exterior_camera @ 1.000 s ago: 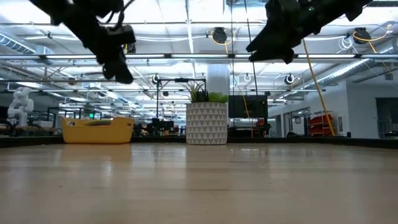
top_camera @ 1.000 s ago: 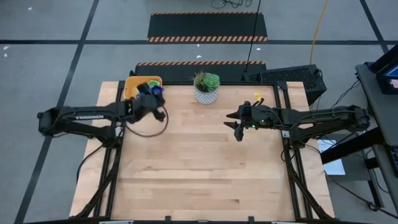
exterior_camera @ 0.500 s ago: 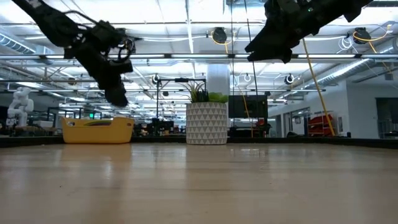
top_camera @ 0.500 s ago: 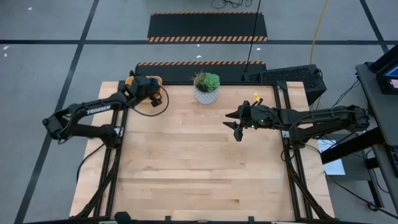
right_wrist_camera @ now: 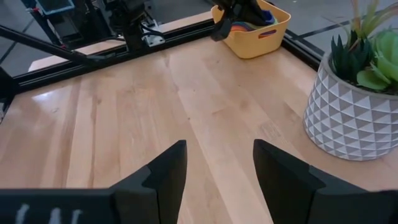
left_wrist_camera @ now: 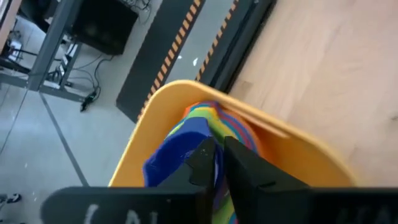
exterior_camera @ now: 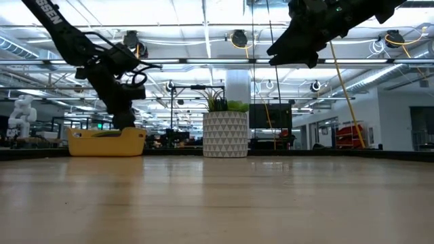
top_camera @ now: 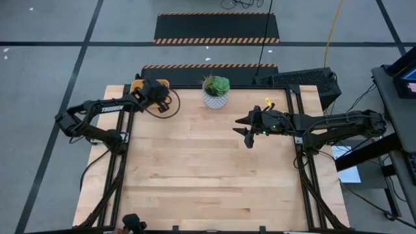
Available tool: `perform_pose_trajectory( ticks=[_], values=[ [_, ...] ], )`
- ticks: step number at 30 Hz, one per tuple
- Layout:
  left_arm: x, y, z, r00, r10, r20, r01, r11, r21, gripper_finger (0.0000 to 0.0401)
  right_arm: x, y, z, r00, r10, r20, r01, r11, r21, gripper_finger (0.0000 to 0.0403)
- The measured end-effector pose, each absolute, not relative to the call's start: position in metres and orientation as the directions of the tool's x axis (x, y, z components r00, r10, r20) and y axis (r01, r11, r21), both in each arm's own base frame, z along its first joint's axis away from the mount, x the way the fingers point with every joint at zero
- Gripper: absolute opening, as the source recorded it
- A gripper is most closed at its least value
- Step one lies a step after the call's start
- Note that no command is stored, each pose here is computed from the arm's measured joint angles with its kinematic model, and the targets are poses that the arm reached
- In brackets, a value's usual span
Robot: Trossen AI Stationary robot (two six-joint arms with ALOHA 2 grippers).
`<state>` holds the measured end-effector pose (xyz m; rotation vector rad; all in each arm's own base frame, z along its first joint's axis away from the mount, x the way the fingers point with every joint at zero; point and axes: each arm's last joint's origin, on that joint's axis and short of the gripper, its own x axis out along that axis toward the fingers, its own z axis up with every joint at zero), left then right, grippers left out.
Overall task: Nest measuring cups in basket
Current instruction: Stack the violet measuring cup on top of the green measuring cup in the yellow bin, then return to Home Position
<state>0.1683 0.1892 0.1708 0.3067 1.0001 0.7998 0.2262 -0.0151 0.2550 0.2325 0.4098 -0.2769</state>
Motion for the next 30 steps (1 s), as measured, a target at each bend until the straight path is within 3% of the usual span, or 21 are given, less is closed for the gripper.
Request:
perform_pose_trajectory(
  ticks=[8, 16, 23, 30],
  values=[
    [0.166, 0.194, 0.173, 0.291, 0.741, -0.605, -0.492, 0.658, 0.57, 0.0114, 0.226, -0.015, 0.255, 0.881, -0.217, -0.421, 0.31, 0.936, 0.166, 0.0178],
    [0.18, 0.174, 0.194, 0.366, 0.758, -0.541, -0.588, 0.638, 0.497, 0.0132, 0.226, -0.015, 0.255, 0.881, -0.218, -0.421, 0.309, 0.937, 0.163, 0.0178],
    [0.184, 0.116, 0.232, 0.612, 0.648, -0.454, -0.598, 0.755, 0.271, 0.0097, 0.23, -0.009, 0.255, 0.9, -0.171, -0.402, 0.221, 0.972, 0.083, 0.0156],
    [0.174, 0.052, 0.23, 0.832, 0.455, -0.318, -0.42, 0.89, 0.176, 0.0016, 0.229, -0.001, 0.244, 0.937, -0.14, -0.319, 0.153, 0.988, 0.018, 0.0038]
  ],
)
